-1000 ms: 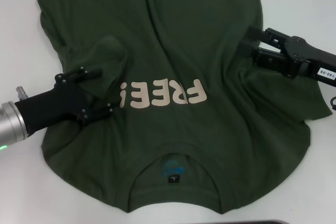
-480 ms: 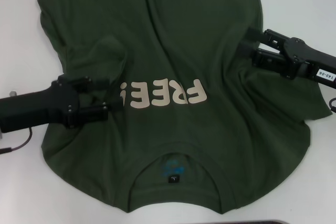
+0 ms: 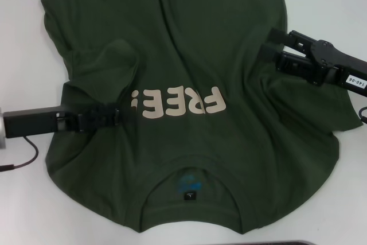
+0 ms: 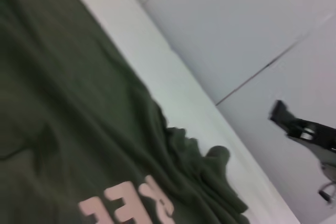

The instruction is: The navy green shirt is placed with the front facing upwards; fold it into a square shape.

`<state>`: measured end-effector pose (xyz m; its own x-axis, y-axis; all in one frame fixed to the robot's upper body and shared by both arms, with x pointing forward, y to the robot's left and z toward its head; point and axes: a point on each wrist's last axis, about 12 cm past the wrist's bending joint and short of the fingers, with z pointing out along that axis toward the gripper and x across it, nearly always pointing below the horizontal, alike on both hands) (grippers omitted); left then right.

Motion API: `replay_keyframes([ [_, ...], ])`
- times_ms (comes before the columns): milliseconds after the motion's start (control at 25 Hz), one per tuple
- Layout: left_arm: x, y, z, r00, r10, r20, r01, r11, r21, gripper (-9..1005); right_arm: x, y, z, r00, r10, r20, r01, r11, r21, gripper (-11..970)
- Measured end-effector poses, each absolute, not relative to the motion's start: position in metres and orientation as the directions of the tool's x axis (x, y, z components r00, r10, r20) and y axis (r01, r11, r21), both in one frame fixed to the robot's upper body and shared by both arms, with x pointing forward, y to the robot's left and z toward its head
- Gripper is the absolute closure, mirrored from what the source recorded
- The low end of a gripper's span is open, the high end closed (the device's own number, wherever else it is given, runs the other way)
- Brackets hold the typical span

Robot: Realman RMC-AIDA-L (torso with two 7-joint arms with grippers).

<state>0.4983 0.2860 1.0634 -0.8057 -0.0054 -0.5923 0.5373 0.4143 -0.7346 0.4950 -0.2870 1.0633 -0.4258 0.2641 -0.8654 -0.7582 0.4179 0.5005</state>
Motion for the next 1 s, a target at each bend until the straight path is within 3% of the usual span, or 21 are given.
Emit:
replay_keyframes([
  [520,0.518,0.282,1.059,-0.907,-0.009,-0.420,0.364,0.483,-0.796,217,0.494,-0.290,1.063,-0.422,0.262,-0.868,-0.757,0.425,0.497,41],
  [1000,0.529,0.275,1.055,-0.917,-0.003,-0.398,0.333,0.542,-0.772,217,0.493,-0.292,1.064,-0.415,0.270,-0.869,-0.753,0.434,0.495,42],
])
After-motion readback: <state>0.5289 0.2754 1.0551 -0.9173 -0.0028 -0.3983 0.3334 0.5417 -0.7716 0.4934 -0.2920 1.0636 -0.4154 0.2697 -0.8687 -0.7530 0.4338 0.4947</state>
